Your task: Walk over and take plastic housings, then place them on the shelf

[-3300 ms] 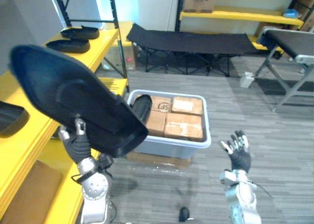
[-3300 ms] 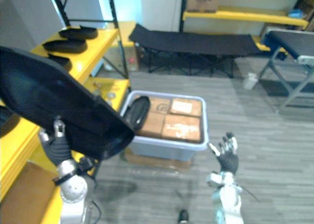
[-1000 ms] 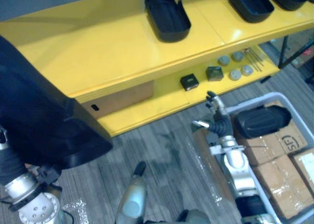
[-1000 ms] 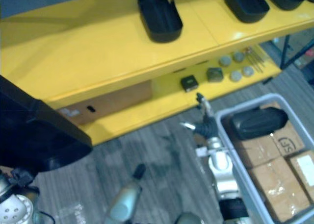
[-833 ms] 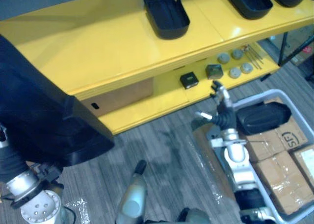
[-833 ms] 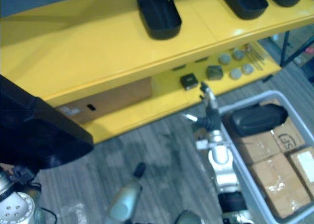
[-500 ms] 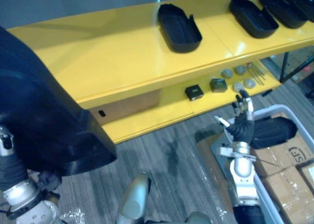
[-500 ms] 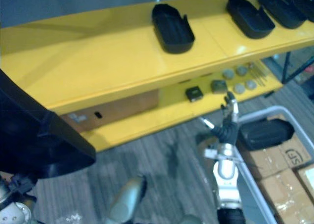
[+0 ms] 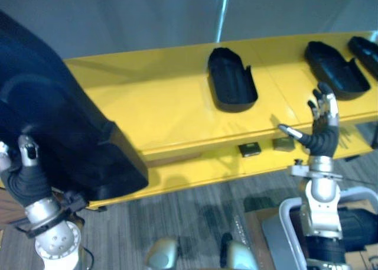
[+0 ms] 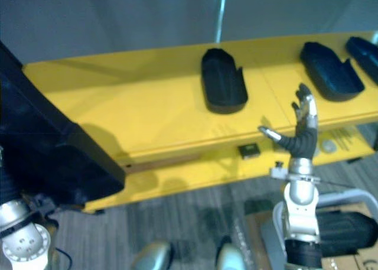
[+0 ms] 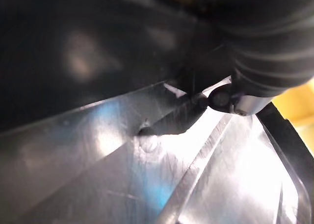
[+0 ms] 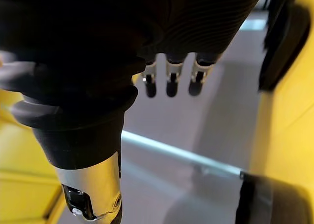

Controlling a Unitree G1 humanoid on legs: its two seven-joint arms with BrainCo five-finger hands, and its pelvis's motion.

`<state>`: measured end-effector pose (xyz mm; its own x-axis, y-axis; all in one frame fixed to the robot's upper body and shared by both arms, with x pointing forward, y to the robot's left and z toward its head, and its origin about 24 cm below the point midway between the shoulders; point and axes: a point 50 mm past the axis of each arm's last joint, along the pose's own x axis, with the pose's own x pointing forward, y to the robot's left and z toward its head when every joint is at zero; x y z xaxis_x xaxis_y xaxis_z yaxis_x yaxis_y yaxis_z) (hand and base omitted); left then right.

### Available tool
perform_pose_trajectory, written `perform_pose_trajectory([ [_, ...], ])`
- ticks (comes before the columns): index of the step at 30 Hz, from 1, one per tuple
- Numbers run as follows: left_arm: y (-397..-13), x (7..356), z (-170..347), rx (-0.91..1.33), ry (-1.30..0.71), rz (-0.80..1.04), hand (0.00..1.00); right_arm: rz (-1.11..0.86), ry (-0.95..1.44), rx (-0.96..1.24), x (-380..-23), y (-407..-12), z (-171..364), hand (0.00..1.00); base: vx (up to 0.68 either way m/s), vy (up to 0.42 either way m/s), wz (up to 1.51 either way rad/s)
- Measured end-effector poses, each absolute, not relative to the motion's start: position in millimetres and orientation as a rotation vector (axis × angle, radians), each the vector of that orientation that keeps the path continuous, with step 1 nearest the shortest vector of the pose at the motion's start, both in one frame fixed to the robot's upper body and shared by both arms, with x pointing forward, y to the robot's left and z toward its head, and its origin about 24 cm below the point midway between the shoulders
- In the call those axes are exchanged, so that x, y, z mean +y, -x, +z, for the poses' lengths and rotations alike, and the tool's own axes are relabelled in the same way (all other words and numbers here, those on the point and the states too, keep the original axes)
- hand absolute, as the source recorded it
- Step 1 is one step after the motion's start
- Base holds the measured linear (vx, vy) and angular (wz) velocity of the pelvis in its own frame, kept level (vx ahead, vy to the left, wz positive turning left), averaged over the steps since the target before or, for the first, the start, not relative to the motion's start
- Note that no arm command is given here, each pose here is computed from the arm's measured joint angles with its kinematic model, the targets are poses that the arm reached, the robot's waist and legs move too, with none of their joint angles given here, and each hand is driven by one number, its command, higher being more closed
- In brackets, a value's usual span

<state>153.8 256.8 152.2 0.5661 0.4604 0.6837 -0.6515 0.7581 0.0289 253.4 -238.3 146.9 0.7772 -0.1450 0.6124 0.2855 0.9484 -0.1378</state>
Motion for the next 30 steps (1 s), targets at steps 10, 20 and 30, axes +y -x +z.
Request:
perform_pose_trajectory([
  [10, -173, 254, 156, -0.681, -0.297, 0.621, 1.0, -0.418, 0.227, -0.613, -260, -218, 135, 0.0, 0.04, 0.001, 0.05],
  [20, -225, 290, 153, -0.452, -0.384, 0.51, 1.0, -0.504, 0.286, -0.606, -278, -186, 137, 0.0, -0.03, 0.026, -0.27],
  [30, -291, 392, 148, 0.054, -0.461, 0.685, 1.0, -0.246, 0.153, -0.419, -262, -179, 104, 0.0, -0.02, 0.025, -0.34],
])
